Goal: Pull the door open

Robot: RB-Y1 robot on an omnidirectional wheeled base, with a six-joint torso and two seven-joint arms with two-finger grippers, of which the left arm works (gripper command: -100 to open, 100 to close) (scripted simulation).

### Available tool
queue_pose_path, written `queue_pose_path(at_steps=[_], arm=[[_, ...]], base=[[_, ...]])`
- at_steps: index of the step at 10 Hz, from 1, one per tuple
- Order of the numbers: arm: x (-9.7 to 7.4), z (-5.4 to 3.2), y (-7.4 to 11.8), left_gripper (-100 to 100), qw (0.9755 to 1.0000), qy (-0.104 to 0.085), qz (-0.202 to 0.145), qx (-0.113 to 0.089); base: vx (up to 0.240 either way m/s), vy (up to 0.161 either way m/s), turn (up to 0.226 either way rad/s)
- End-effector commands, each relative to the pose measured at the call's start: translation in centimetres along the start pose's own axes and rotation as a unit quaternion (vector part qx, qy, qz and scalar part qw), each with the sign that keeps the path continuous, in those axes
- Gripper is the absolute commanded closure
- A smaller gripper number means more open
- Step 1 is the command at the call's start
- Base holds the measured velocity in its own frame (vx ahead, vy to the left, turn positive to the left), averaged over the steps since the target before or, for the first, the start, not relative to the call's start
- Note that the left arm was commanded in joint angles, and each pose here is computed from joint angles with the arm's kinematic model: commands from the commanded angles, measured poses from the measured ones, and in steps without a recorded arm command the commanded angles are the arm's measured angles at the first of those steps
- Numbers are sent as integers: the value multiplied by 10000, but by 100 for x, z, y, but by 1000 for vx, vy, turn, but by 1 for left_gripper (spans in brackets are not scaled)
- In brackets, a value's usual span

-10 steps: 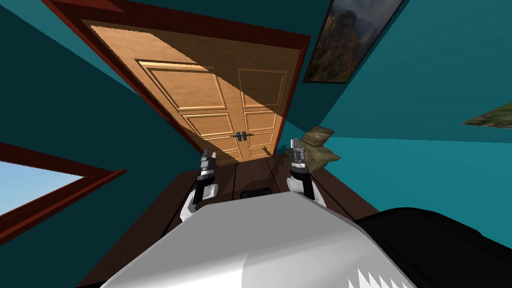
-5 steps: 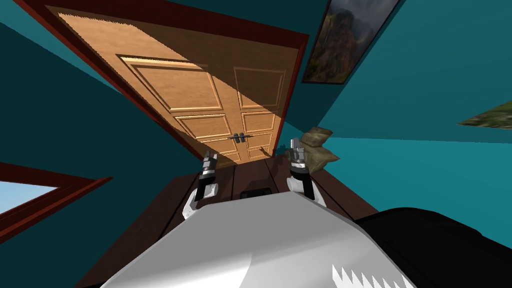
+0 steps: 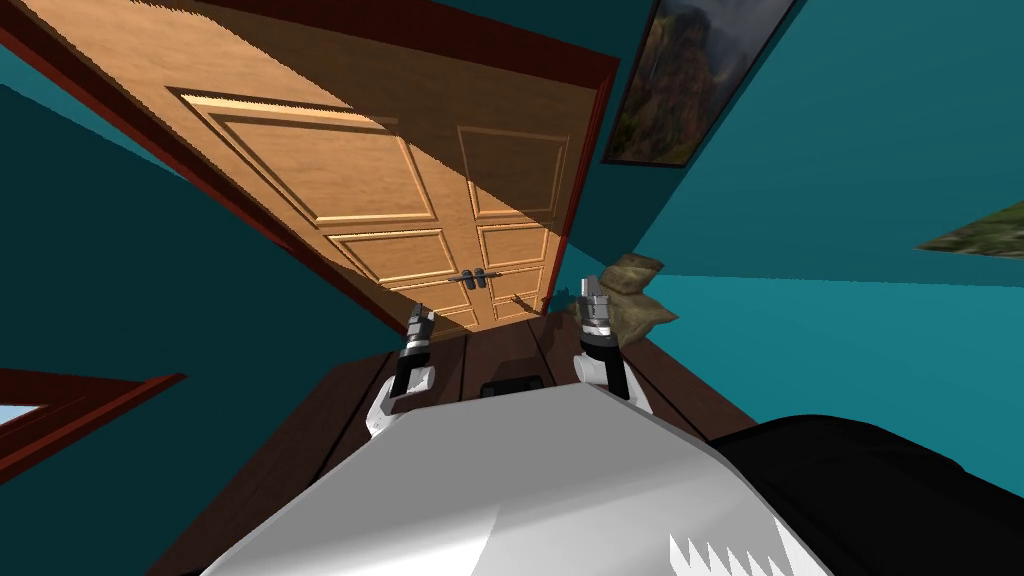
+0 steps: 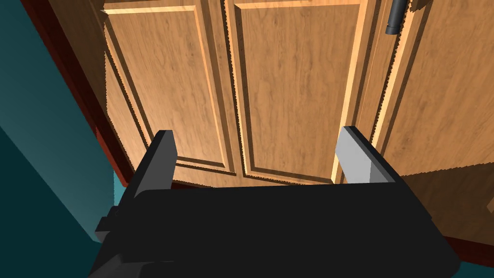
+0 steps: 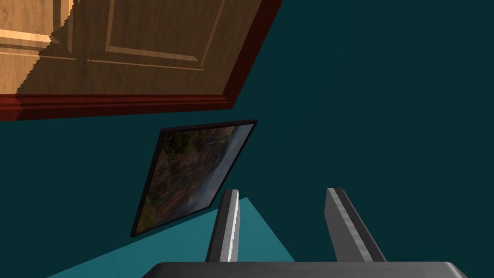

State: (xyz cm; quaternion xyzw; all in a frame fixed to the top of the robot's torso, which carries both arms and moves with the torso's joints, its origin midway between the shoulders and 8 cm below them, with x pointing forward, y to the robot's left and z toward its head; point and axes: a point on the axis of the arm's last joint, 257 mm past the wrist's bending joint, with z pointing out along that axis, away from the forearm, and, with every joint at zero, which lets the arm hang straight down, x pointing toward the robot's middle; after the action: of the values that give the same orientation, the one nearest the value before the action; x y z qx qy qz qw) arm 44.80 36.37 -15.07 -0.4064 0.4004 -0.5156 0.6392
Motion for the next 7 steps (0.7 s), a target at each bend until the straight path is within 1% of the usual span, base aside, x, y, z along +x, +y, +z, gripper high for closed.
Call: queue_pose_path(at_steps=[1, 4, 7], arm=[[-34, 20, 127, -100, 9999, -28, -25, -129], [-118, 30, 341, -100, 9993, -85, -65, -366], [-200, 32, 539, -100, 9981, -148, -103, -589]], base=[[89, -8, -41], [105, -22, -52], [111, -10, -47]])
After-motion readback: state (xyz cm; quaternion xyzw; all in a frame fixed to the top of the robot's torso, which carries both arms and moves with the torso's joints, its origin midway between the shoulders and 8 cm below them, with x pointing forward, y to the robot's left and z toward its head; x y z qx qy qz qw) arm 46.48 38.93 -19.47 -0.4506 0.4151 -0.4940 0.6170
